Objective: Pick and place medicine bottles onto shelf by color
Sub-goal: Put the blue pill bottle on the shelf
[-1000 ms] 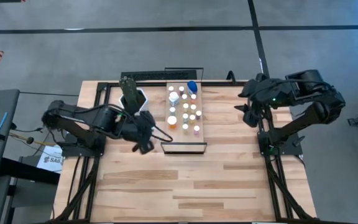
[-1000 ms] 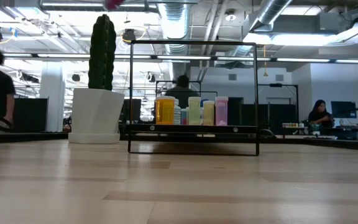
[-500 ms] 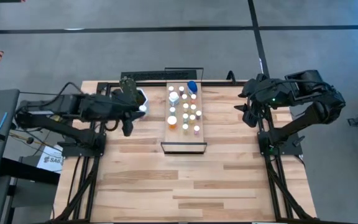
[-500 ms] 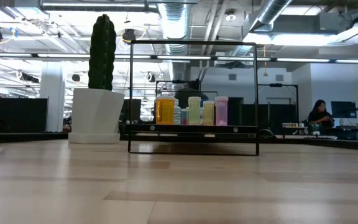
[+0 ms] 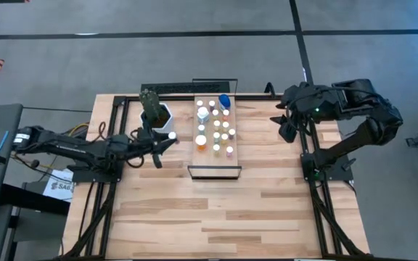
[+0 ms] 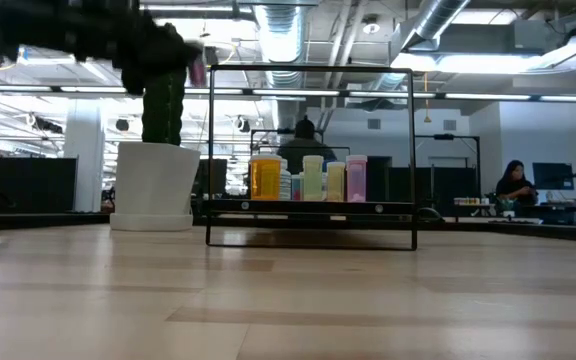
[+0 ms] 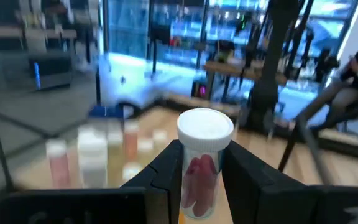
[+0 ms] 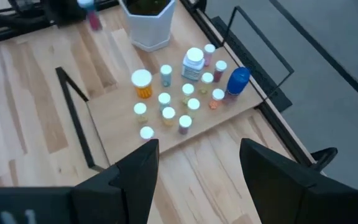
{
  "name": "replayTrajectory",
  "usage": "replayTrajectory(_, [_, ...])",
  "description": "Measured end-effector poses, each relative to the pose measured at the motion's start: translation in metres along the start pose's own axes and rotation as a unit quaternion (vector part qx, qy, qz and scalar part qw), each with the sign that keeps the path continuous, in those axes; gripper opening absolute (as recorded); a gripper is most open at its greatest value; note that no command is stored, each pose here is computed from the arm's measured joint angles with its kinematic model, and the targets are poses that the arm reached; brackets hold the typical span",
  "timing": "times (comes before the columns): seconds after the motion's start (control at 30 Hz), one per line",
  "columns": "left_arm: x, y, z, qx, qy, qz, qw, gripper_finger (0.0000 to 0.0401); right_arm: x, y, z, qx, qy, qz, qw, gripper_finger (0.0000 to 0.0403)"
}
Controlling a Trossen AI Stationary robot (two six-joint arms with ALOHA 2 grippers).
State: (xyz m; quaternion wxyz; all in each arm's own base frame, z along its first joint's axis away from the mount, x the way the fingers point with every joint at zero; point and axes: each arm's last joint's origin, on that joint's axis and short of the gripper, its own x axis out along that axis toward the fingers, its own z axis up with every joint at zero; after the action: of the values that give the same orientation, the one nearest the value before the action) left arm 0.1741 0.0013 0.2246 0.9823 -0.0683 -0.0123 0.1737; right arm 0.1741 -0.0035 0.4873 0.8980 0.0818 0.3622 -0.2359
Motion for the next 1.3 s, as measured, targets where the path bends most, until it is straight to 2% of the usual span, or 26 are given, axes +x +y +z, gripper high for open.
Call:
replayTrajectory(0.13, [0.000, 0.002, -0.026, -0.028, 0.041, -0.013, 0.999, 0.0073, 0.004, -0.001, 0.002, 0.000, 0.003, -0.007, 1.000, 0.0245])
replayTrajectory(0.23, [0.005, 0.001, -0.036, -0.033, 0.068, -0.025, 0.997, 0.0073, 0.002, -0.001, 0.001, -0.037, 0.001, -0.004, 0.999, 0.0245])
replayTrajectory(0.43, [0.020, -0.005, -0.050, -0.037, 0.070, -0.046, 0.996, 0.0073, 0.004, 0.006, -0.003, -0.098, -0.032, -0.006, 0.995, 0.0245])
replayTrajectory(0.53, [0.028, -0.007, -0.059, -0.037, 0.070, -0.045, 0.996, 0.0073, 0.010, 0.007, -0.014, -0.105, -0.068, 0.005, 0.992, 0.0245])
replayTrajectory(0.73, [0.043, -0.012, -0.075, -0.046, 0.043, -0.051, 0.997, 0.0073, 0.029, -0.001, -0.055, -0.071, -0.128, 0.034, 0.989, 0.0245])
replayTrajectory(0.83, [0.052, -0.015, -0.086, -0.046, 0.063, -0.055, 0.995, 0.0073, 0.036, -0.006, -0.074, -0.032, -0.173, 0.062, 0.982, 0.0245])
replayTrajectory(1.0, [0.071, -0.024, -0.100, -0.044, 0.101, -0.096, 0.989, 0.0073, 0.057, -0.007, -0.102, 0.007, -0.232, 0.097, 0.968, 0.0245])
replayTrajectory(1.3, [0.087, -0.030, -0.111, -0.018, 0.118, -0.098, 0.988, 0.0073, 0.092, -0.005, -0.138, 0.023, -0.237, 0.104, 0.966, 0.0237])
